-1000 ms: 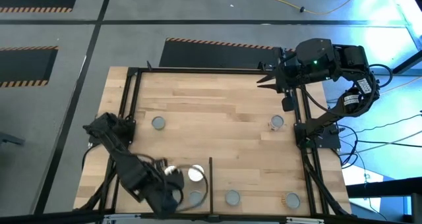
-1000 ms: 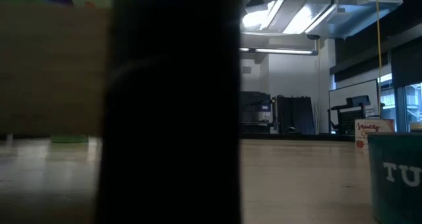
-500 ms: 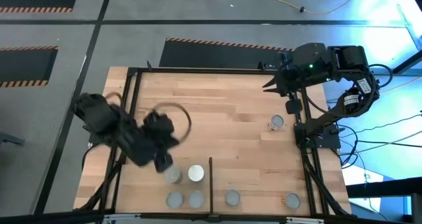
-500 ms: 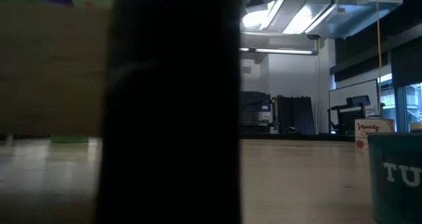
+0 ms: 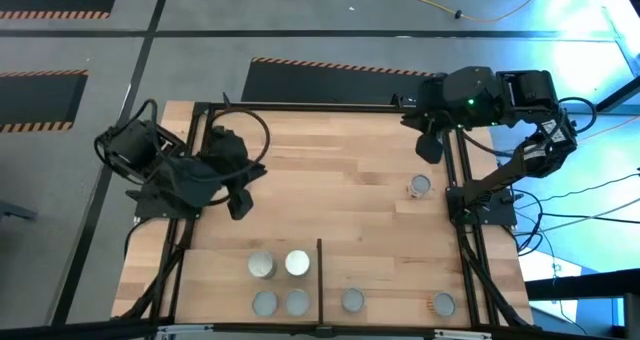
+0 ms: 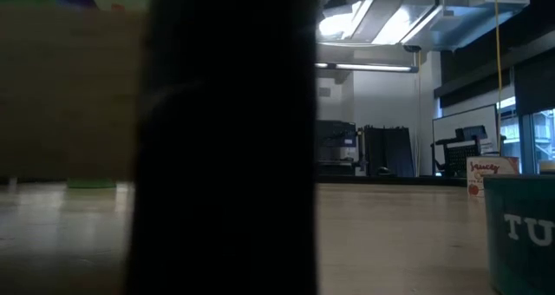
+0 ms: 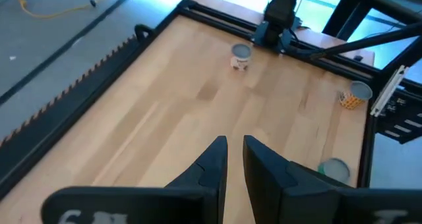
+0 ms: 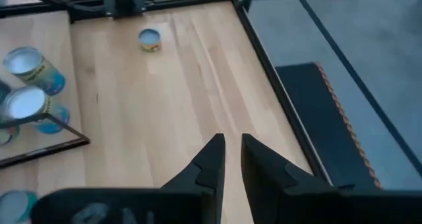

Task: Pick and place cans onto a shelf
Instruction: Put the canned mushroom on the shelf

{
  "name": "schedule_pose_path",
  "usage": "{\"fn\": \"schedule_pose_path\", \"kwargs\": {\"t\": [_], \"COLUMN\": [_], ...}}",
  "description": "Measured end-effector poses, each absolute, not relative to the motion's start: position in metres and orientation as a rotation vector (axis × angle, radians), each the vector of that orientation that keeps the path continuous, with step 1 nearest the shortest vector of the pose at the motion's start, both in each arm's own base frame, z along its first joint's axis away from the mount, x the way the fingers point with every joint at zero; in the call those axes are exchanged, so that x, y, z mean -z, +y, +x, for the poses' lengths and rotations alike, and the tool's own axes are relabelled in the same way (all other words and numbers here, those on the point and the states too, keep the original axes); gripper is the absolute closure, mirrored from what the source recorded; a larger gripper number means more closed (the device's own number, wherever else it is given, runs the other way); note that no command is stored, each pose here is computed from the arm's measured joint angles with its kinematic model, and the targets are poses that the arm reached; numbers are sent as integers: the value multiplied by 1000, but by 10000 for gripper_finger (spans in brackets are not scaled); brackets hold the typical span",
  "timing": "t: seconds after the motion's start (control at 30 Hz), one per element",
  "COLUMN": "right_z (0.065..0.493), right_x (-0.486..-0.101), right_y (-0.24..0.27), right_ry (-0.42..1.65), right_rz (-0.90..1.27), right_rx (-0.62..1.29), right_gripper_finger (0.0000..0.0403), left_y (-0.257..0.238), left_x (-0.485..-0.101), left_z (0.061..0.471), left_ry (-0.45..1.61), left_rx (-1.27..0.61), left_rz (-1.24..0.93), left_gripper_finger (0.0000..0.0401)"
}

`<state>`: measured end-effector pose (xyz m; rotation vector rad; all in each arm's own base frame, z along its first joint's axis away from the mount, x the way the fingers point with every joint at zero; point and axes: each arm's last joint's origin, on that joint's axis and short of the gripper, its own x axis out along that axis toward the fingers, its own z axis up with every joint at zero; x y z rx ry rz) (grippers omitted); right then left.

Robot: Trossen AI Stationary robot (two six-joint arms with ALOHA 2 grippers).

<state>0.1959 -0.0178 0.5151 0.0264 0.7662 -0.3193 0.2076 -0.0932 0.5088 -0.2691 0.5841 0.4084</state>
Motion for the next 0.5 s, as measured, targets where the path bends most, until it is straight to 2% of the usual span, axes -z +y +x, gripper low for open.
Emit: {"fn": "schedule_pose_path", "kwargs": {"t": [0.3,0.4,0.5], "right_z": [209,213,217], "right_x": [-496,-489,-480], "right_y": [-18,-20,-26], "right_ry": [851,864,856], "right_rz": [80,133,230], "right_rx": [342,416,567], "right_gripper_finger": [350,350,350], "left_y": [-89,-89,-89], "left_x": [-512,-512,-512], "left_z": [203,203,203], "left_ry": [595,596,596], "left_rx": [-378,-375,-375], "left_rz": [-197,-192,-191], "left_gripper_finger": [360,360,360]}}
